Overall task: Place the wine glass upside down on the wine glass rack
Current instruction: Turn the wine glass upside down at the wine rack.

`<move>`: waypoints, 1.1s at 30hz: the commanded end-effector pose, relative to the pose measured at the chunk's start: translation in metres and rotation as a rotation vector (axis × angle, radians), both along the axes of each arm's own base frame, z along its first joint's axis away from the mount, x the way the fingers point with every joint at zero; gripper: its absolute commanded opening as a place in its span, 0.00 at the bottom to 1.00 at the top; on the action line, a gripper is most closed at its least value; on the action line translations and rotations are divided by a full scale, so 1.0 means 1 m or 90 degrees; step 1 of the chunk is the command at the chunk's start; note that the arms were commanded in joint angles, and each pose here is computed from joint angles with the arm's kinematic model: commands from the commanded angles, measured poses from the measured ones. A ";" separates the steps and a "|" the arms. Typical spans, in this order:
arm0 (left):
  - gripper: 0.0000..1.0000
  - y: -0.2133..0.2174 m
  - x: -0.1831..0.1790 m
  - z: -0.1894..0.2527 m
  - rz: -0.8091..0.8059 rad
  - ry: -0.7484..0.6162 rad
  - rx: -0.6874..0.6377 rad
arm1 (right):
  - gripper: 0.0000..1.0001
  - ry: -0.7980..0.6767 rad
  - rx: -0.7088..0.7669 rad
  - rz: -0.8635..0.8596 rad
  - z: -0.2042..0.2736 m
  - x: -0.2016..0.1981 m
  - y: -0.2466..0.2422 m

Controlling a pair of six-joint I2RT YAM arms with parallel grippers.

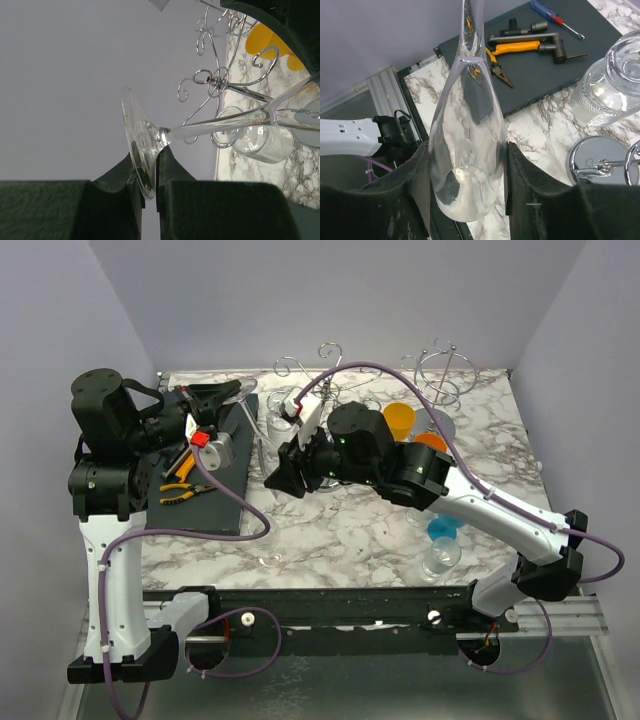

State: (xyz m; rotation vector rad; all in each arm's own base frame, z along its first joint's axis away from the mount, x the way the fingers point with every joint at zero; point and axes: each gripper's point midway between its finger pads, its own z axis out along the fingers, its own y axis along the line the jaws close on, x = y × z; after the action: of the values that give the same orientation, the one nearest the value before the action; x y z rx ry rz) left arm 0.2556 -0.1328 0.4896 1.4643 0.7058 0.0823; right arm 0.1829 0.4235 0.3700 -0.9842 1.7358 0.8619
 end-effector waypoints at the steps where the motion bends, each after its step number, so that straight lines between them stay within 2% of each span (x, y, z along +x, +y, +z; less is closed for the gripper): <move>1: 0.18 -0.006 -0.008 0.010 -0.028 -0.017 -0.014 | 0.20 -0.020 0.066 0.005 0.019 -0.004 0.004; 2: 0.26 -0.007 -0.008 0.012 -0.028 -0.006 -0.025 | 0.17 -0.024 0.072 -0.003 0.020 -0.002 0.002; 5: 0.40 -0.008 -0.008 0.018 -0.031 0.026 -0.061 | 0.10 -0.036 0.086 -0.044 0.019 0.007 -0.003; 6: 0.49 -0.009 -0.008 0.019 -0.031 0.042 -0.076 | 0.07 -0.042 0.094 -0.057 0.020 0.010 -0.005; 7: 0.63 -0.009 -0.007 0.019 -0.031 0.059 -0.091 | 0.04 -0.045 0.097 -0.068 0.017 0.013 -0.007; 8: 0.68 -0.010 -0.006 0.019 -0.031 0.071 -0.101 | 0.01 -0.048 0.104 -0.084 0.014 0.017 -0.008; 9: 0.73 -0.010 -0.004 0.016 -0.031 0.090 -0.112 | 0.01 -0.050 0.112 -0.095 0.013 0.019 -0.010; 11: 0.88 -0.010 0.000 0.012 -0.024 0.130 -0.136 | 0.01 -0.056 0.130 -0.109 0.011 0.021 -0.014; 12: 0.92 -0.009 0.002 0.010 -0.018 0.150 -0.148 | 0.01 -0.058 0.137 -0.117 0.010 0.021 -0.018; 17: 0.99 -0.005 0.019 0.000 0.022 0.261 -0.213 | 0.00 -0.068 0.144 -0.167 -0.003 0.023 -0.046; 21: 0.99 -0.004 0.033 -0.007 0.053 0.374 -0.280 | 0.01 -0.069 0.132 -0.211 -0.019 0.023 -0.075; 27: 0.99 0.009 0.070 -0.024 0.157 0.508 -0.391 | 0.01 -0.072 0.089 -0.288 -0.051 0.032 -0.112; 33: 0.98 0.018 0.095 -0.036 0.240 0.612 -0.434 | 0.01 -0.083 0.070 -0.333 -0.064 0.048 -0.134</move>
State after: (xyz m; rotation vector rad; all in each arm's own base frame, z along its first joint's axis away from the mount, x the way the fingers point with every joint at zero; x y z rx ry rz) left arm 0.3387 -0.1246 0.4526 0.8046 1.4453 -0.5301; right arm 0.2139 0.3078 0.2986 -0.5615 1.7217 0.5894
